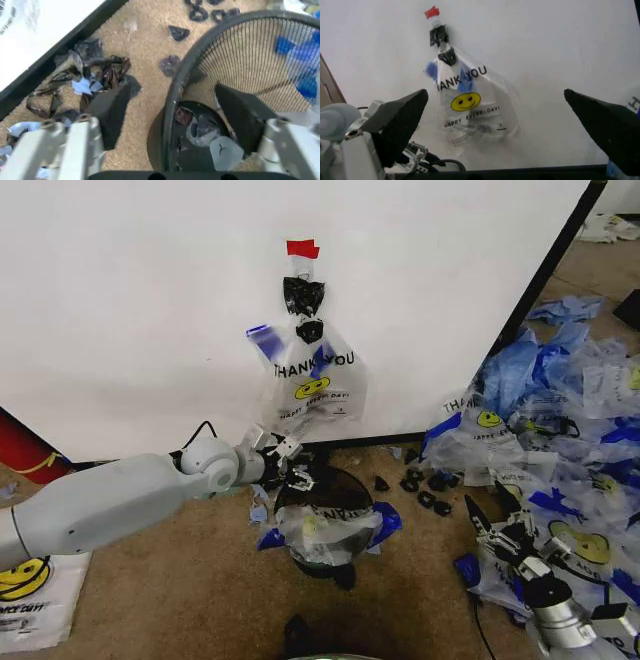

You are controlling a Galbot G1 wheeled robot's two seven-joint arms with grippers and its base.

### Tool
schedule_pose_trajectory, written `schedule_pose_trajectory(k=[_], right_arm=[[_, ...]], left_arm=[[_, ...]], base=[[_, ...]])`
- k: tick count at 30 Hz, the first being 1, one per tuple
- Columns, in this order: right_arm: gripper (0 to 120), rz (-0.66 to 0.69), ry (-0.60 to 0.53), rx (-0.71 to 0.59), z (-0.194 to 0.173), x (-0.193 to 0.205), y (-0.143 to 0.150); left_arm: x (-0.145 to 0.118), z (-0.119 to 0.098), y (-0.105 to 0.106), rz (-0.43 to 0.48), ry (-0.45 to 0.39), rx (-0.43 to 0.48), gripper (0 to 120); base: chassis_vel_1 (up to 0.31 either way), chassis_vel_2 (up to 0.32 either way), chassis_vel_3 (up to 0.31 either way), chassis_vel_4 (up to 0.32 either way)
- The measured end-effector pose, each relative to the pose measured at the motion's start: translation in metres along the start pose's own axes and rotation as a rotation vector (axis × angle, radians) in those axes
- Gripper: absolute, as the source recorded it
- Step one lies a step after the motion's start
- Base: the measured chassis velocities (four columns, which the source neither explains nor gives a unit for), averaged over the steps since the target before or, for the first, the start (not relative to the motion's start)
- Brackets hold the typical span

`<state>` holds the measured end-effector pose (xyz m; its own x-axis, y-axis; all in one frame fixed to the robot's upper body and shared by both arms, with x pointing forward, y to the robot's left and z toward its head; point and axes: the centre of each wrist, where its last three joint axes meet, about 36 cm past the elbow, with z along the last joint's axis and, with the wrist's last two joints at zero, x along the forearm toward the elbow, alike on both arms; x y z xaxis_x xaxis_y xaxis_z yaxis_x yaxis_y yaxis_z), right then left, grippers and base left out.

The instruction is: Pick up the garbage bag from the wall and place it over the trash bin.

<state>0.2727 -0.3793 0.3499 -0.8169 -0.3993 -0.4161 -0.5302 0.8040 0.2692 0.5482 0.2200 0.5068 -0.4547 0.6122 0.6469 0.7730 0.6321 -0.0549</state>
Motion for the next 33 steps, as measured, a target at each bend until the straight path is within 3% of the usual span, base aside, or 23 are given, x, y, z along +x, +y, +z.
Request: schedule_pose_trajectory(k=[16,20,26,33], right_arm=[[100,-0.006,0.007,-0.001,0.008,0.002,0.005],[100,-0.008,0.008,-0.002,0.009,0.001,0.006],[100,-0.012,0.011,0.000,0.009,0.000,0.005],[100,-0.029,0.009,-0.004,0.009,-0.008,0.003]], left_arm=[[0.003,0.001,-0.005,-0.027,0.018,-0.008,4],[0.003,0.006,-0.011,-0.040,0.021,0.017,3],[0.013,0.014,-0.024,-0.040,0.006,0.126,3],[0.055,0.021,-0.040,-0.072,-0.083,0.219,3]], base=[[0.000,0.000,0.000,0.000],[0.000,0.000,0.000,0.000],[0.000,0.000,0.000,0.000],[0.000,0.000,0.000,0.000]])
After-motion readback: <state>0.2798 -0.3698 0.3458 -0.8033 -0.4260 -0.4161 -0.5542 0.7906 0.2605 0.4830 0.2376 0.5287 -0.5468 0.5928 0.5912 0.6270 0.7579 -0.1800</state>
